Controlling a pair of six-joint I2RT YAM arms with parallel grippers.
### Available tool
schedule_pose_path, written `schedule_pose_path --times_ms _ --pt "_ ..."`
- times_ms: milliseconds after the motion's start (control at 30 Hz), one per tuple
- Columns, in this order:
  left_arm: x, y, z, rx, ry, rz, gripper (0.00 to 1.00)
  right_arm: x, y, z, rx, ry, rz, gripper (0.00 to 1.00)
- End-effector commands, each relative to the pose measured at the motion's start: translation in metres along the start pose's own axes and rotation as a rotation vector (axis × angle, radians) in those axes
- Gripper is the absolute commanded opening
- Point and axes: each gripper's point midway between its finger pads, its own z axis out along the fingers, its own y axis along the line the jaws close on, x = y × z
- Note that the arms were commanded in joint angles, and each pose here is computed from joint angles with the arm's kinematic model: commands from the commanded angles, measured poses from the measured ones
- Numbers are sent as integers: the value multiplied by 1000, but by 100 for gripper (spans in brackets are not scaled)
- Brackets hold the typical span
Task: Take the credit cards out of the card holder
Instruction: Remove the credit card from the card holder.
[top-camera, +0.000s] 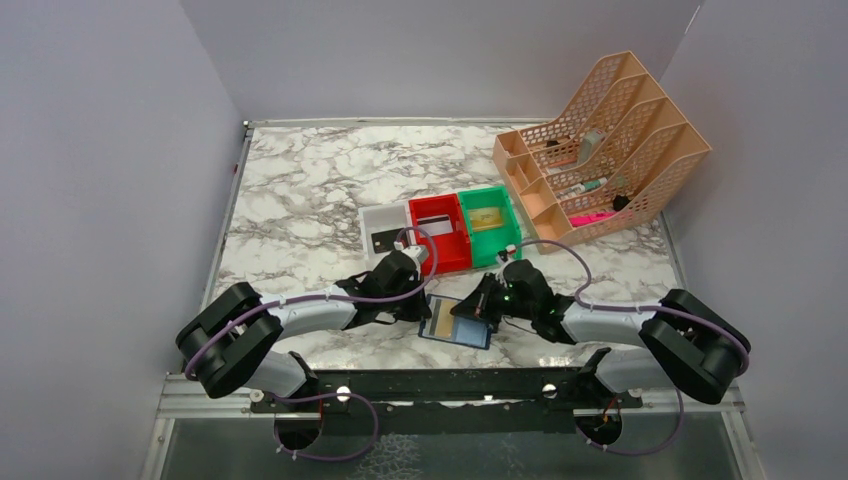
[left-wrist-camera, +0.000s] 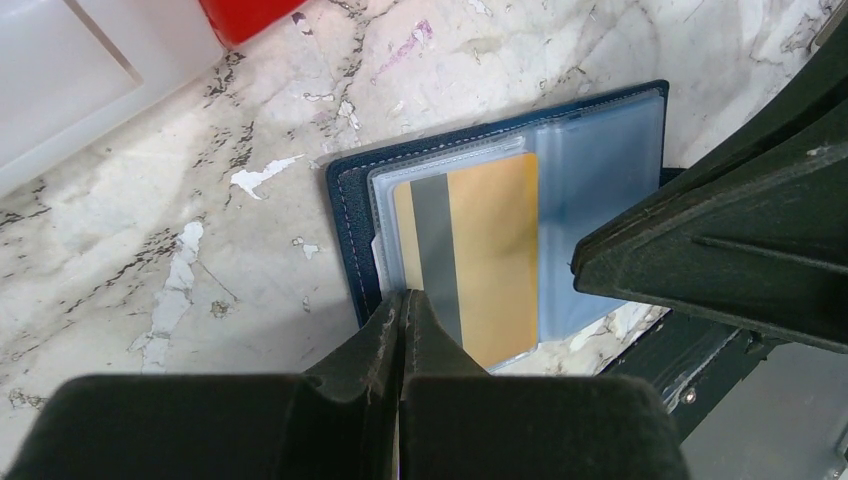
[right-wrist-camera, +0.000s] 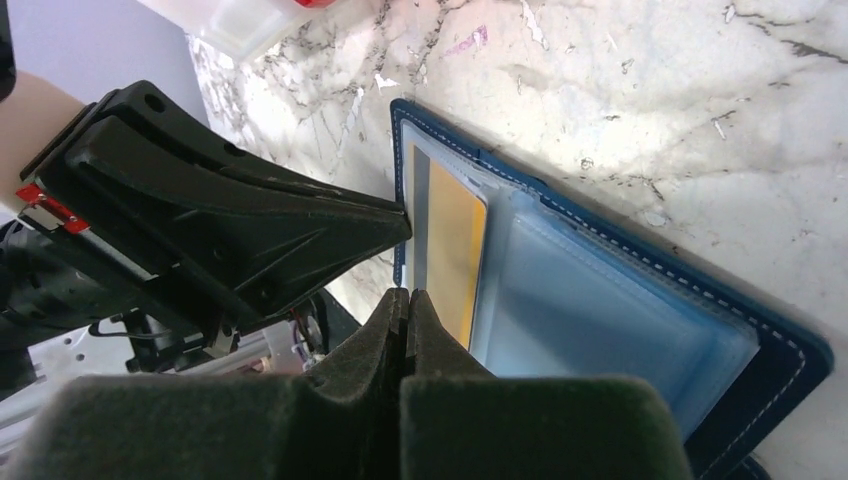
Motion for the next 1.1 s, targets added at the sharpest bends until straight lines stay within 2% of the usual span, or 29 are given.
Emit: schedule_pose_path --times_ms 0,100,200,267,467,633,933,1067 --pt "22 19 1 -73 71 3 0 2 4 -5 -31 11 12 1" --pt "22 18 2 -69 71 5 0 6 -2 -4 -7 29 21 1" --pt "21 17 2 -64 72 6 0 8 -11 0 54 58 18 17" --pt "21 17 1 -65 71 4 0 11 -13 4 63 79 15 21" --pt "24 18 2 -64 74 -5 0 16 -23 12 86 109 46 25" --pt "25 17 2 -58 76 -11 0 21 -25 15 62 121 63 21" --pt "27 20 2 -65 75 -16 0 17 -6 11 -48 90 70 2" --pt "27 23 1 -80 73 -15 0 11 3 4 -90 57 57 1"
